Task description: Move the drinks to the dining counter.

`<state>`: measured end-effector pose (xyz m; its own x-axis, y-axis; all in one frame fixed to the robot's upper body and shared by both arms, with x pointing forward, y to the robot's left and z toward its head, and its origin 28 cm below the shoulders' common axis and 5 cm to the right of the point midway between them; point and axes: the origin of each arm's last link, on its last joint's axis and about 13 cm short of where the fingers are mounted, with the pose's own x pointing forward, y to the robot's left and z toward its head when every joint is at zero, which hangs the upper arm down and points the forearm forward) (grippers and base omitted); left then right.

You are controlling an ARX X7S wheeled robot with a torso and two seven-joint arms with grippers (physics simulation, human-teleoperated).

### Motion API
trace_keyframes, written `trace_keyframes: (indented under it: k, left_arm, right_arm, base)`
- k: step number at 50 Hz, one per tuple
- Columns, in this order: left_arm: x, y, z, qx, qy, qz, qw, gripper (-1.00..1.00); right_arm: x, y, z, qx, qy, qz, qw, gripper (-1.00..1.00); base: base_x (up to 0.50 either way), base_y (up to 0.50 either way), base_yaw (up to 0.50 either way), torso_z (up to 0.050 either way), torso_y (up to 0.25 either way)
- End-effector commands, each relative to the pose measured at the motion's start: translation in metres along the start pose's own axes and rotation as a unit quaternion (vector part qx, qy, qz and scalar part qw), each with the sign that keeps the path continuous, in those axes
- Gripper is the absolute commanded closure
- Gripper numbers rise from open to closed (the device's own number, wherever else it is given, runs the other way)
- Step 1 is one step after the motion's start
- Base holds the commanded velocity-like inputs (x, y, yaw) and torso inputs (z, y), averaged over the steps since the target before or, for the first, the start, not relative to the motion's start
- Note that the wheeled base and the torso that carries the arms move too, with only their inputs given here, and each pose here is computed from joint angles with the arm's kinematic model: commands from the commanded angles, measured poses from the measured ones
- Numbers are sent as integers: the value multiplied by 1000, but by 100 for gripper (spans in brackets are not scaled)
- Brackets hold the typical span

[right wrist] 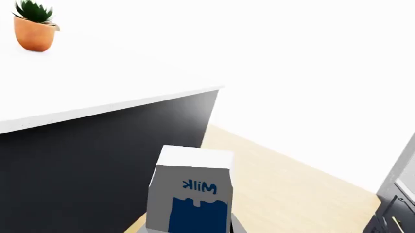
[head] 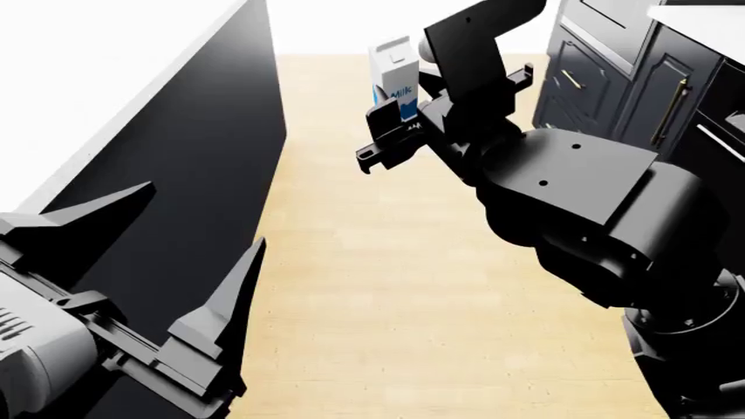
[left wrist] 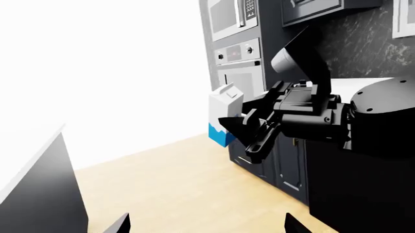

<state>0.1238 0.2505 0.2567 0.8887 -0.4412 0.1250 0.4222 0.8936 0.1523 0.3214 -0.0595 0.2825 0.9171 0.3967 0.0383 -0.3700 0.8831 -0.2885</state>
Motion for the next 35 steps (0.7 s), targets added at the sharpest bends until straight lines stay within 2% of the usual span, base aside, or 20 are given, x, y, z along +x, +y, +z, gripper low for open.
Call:
trace_keyframes:
  k: [1,22,35]
  left_arm:
    - [0,0,1,-1,-2,-2,1000,-100]
    - [-2,0,1,0,-1,1,1000,-100]
    - [-2,0,1,0,-2,0,1000,-100]
  right_arm:
    - [-1,-7,12,-17,-27,-27,999,100]
    - [-3,-6,12,-16,-30,-26,999,100]
    - [-3,-6,14,-20,-31,-26,999,100]
  base:
    - [-2,-500,0,0,0]
    - [-26,-500,0,0,0]
    - [-120,-500,0,1,1]
